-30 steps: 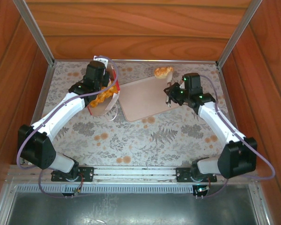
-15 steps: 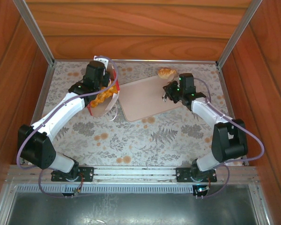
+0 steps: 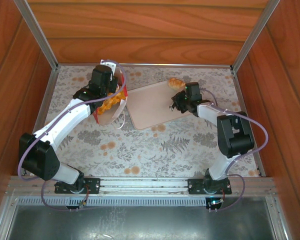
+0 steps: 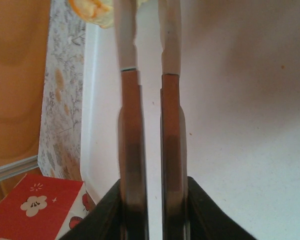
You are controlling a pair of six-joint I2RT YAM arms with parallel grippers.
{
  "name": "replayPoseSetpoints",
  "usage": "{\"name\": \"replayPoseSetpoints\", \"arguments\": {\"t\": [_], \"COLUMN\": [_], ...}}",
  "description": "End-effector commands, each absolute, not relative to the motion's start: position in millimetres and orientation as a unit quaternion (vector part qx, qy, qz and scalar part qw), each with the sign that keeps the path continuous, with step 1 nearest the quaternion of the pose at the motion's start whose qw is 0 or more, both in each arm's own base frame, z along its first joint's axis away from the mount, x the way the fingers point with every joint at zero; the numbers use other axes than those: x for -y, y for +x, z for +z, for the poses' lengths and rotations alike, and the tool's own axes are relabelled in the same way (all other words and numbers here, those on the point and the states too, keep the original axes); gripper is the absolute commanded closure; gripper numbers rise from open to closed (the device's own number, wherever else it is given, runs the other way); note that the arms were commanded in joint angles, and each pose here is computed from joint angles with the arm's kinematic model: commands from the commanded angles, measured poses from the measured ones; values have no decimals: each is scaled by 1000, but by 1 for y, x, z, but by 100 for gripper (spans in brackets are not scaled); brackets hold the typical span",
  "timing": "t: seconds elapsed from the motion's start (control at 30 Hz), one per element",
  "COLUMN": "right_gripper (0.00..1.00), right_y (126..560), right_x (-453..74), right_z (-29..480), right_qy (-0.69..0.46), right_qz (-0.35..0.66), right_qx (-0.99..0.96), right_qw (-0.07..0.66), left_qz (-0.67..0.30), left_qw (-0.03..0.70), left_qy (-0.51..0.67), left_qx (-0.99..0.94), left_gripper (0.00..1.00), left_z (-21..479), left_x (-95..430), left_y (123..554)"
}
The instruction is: Take the fake bread out of the paper bag
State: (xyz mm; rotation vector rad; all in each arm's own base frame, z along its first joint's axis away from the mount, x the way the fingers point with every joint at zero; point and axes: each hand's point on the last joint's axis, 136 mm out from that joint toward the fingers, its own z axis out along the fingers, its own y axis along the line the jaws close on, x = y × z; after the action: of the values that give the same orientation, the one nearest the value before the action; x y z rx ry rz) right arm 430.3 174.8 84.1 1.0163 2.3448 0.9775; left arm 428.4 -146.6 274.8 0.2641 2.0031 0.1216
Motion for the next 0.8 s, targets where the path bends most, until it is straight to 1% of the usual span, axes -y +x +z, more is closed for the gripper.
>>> {"name": "replayPoseSetpoints", "arguments": {"t": [0.0, 0.03, 0.13, 0.2, 0.23, 0.43, 0.5, 0.63, 0.77], "right_gripper": [61, 56, 46, 41, 39, 38, 39, 57, 66], "right_y": [431, 427, 414, 405, 400, 378, 374, 365, 364], "right_x": [-183, -182, -182, -179, -178, -179, -180, -183, -189], "right_z": [91, 91, 95, 96, 106, 115, 123, 144, 165], "right_qy": [359, 361, 359, 359, 357, 346, 337, 303, 249], "right_qz": [378, 378, 379, 375, 380, 391, 396, 402, 400], "right_qx": [-832, -833, -835, -838, -835, -839, -840, -850, -868], "right_qw": [188, 182, 174, 169, 174, 155, 154, 155, 158], "left_qz": [33, 34, 33, 32, 33, 34, 33, 35, 34], "left_qw": [551, 550, 550, 550, 550, 553, 554, 557, 557], "left_qy": [110, 111, 110, 109, 109, 105, 105, 103, 103], "left_qx": [-827, -827, -827, -828, -828, -826, -825, -824, -823], "left_gripper": [100, 100, 100, 100, 100, 100, 100, 100, 100], "left_z": [291, 291, 290, 289, 289, 291, 292, 294, 292], "left_x": [152, 152, 152, 152, 151, 149, 149, 148, 149], "left_y": [427, 427, 427, 427, 426, 425, 424, 424, 424]}}
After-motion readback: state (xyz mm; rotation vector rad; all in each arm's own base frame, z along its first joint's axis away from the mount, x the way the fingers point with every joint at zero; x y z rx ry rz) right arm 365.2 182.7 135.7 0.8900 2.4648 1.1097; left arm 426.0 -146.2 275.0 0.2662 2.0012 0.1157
